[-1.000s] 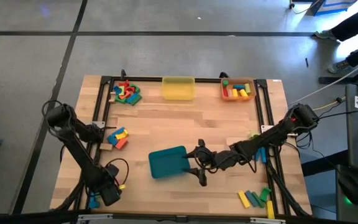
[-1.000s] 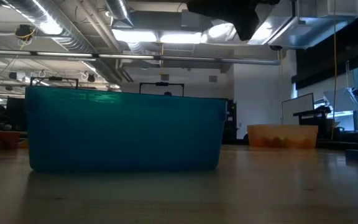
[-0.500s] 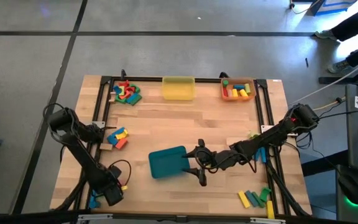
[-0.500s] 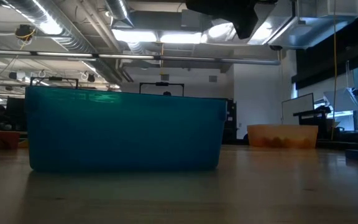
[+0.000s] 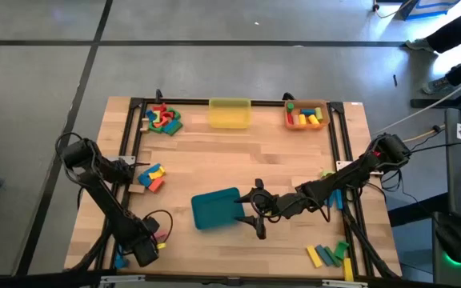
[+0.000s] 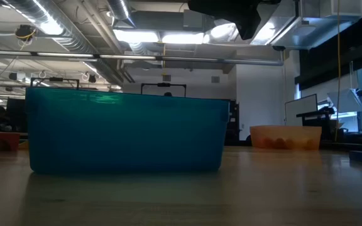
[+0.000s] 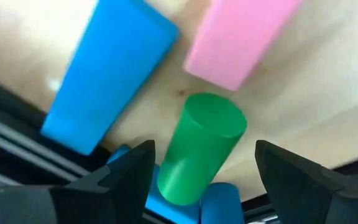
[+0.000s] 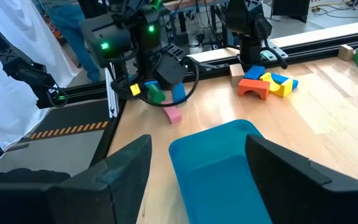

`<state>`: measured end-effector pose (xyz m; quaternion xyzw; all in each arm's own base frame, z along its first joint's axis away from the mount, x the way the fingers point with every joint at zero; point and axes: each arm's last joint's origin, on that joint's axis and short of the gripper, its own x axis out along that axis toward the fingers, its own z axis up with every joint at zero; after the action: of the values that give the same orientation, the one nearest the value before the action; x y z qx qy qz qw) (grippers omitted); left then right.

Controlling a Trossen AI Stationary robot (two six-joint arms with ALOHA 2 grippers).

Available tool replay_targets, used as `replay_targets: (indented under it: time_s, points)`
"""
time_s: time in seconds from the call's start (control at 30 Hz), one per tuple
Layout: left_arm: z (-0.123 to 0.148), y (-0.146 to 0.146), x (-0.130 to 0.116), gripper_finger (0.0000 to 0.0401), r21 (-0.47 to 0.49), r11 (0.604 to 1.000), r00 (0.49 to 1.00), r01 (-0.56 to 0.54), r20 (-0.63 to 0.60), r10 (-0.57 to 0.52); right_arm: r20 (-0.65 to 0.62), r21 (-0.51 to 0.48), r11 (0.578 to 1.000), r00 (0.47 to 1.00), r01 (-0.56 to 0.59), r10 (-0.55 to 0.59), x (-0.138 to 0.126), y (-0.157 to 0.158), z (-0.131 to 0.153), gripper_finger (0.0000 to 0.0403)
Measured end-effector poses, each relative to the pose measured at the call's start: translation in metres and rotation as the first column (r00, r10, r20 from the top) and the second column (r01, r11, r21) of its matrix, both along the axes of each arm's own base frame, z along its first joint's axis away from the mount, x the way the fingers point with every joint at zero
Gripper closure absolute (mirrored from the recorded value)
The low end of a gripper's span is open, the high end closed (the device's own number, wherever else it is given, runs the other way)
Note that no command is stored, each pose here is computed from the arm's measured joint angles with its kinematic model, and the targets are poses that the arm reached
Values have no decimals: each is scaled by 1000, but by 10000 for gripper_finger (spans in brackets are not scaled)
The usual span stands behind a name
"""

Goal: Sort blocks by size
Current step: Put the green cylindrical block into the orange bin

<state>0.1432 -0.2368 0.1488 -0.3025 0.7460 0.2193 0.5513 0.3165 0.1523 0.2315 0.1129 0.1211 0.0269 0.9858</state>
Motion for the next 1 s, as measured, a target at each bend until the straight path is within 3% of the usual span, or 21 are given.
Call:
replay_targets:
  time_s: [0.23,0.7,1.0]
  points:
    - [0,-2,-2,150,19,999,998,35,47,-36,-1,-1,1000,1000,0,0,0,0,0,141]
    - [0,-1,-2,288,46,997,994,59,91,-63,0,0,1000,1000,0,0,0,0,0,141]
    - [1,-1,0,284,44,997,993,67,93,-70,0,0,1000,1000,0,0,0,0,0,141]
